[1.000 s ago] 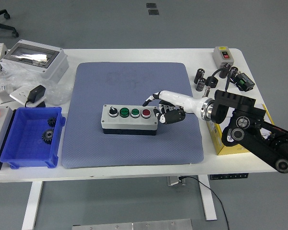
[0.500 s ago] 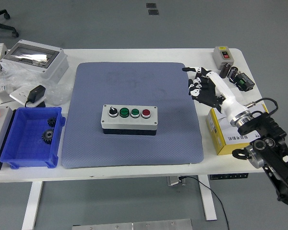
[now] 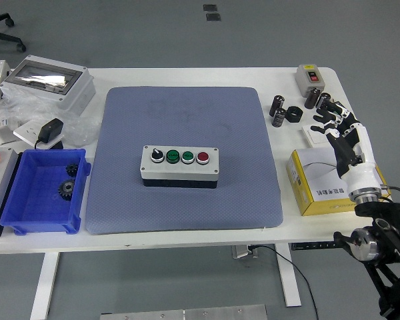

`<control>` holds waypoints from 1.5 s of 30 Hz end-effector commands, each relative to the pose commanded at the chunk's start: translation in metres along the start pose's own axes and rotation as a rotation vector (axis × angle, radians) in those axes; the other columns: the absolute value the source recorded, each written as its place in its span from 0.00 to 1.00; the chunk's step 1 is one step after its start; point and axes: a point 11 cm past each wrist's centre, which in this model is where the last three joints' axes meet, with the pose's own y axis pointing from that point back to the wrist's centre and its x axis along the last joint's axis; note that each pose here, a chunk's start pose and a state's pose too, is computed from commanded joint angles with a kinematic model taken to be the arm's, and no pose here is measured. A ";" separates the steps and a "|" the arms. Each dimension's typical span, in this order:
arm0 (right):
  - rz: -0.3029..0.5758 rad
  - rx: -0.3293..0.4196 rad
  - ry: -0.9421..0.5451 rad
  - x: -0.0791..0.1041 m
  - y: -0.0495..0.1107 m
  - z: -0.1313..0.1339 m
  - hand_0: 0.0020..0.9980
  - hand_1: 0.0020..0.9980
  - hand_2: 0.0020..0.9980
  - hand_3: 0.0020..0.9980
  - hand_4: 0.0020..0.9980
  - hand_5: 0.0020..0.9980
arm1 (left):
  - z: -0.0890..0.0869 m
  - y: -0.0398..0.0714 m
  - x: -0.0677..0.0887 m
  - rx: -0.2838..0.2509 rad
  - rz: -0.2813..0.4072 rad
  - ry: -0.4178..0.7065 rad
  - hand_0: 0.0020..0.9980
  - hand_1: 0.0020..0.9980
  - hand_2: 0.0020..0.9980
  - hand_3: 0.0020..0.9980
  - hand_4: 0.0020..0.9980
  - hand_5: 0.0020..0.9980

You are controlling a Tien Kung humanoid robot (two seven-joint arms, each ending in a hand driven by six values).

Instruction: Pick up the button,place it on the desk,press the button,press the button

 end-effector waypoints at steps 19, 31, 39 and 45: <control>-0.097 -0.040 0.056 -0.019 0.001 0.004 0.76 0.75 0.76 0.69 0.72 0.49 | 0.005 0.001 0.001 -0.007 0.004 0.006 0.62 0.54 0.51 0.61 0.49 0.22; -0.084 -0.031 0.057 -0.014 0.003 0.000 0.85 0.80 0.80 0.75 0.77 0.60 | 0.009 0.001 0.003 -0.015 0.007 0.012 0.62 0.54 0.51 0.61 0.49 0.21; -0.068 -0.021 0.102 -0.011 0.002 -0.005 0.86 0.80 0.81 0.76 0.78 0.60 | 0.006 0.001 0.003 -0.008 0.007 0.021 0.62 0.54 0.51 0.61 0.49 0.21; -0.069 -0.020 0.122 -0.013 0.000 -0.007 0.85 0.80 0.80 0.76 0.78 0.61 | 0.011 0.002 0.003 -0.018 0.008 0.020 0.62 0.54 0.51 0.61 0.49 0.21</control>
